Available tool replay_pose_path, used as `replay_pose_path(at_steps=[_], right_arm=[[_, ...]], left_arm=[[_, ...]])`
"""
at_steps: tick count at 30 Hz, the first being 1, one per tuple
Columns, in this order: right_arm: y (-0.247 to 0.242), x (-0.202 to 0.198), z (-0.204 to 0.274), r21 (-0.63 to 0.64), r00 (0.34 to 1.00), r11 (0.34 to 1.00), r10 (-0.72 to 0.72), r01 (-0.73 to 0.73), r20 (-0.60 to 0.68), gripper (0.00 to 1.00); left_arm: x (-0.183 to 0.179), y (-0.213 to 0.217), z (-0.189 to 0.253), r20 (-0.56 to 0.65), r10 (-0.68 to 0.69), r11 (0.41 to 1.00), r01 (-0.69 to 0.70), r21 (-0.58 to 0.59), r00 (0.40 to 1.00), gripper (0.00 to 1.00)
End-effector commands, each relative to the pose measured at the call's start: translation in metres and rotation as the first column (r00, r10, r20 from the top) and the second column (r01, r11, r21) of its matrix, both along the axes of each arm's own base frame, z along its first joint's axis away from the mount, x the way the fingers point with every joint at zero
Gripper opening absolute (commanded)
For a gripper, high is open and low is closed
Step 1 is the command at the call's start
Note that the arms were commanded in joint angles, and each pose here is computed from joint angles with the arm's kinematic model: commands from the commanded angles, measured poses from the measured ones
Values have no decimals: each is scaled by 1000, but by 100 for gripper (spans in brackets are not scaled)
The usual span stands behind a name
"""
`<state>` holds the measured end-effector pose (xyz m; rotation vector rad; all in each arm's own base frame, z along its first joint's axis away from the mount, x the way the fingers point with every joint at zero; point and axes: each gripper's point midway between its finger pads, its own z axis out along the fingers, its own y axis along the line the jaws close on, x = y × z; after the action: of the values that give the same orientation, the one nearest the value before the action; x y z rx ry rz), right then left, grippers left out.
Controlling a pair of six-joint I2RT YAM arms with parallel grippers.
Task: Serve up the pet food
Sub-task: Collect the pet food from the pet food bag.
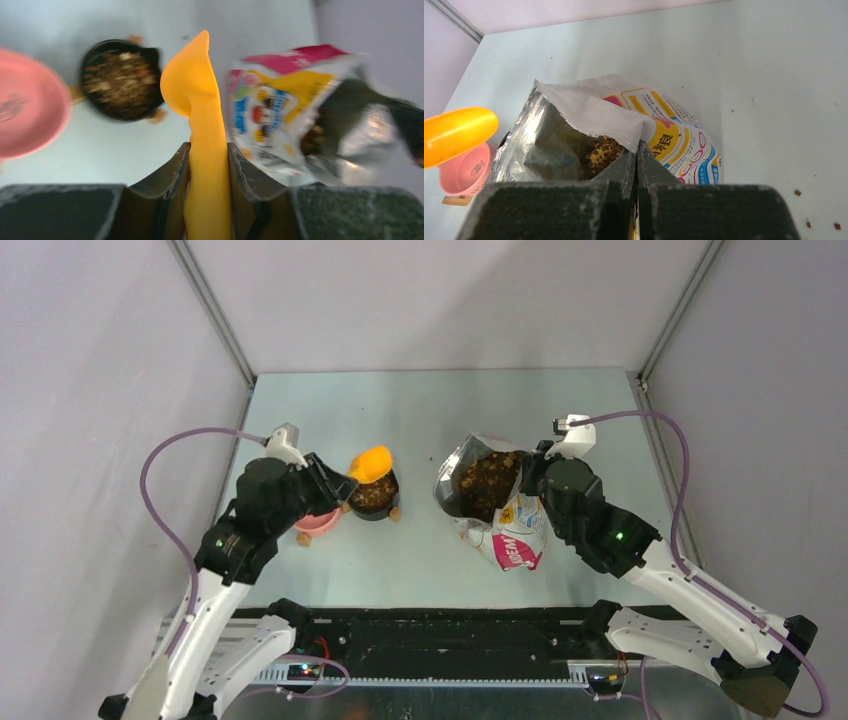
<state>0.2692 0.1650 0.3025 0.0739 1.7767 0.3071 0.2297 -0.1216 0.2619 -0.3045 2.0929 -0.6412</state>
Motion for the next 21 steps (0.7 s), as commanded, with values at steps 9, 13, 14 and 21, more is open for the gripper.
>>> replay_pose_path(at_steps=[9, 13, 14, 21], right_arm=[[3, 0, 30, 93, 997, 996, 5, -12, 76, 0], [3, 0, 30, 93, 997, 996, 6, -13, 75, 0], [3, 0, 30, 92, 997, 996, 7, -14, 75, 0], [3, -2, 30, 97, 997, 995, 11, -18, 72, 0]], left_arm=[[-62, -87, 126, 396, -431, 732, 570, -372, 811, 0], [-71, -98, 115, 303, -522, 685, 603, -408, 797, 0], [-71, -102, 111, 273, -542, 677, 605, -420, 795, 0], [-47, -119, 63, -1, -534, 798, 503, -330, 846, 0]])
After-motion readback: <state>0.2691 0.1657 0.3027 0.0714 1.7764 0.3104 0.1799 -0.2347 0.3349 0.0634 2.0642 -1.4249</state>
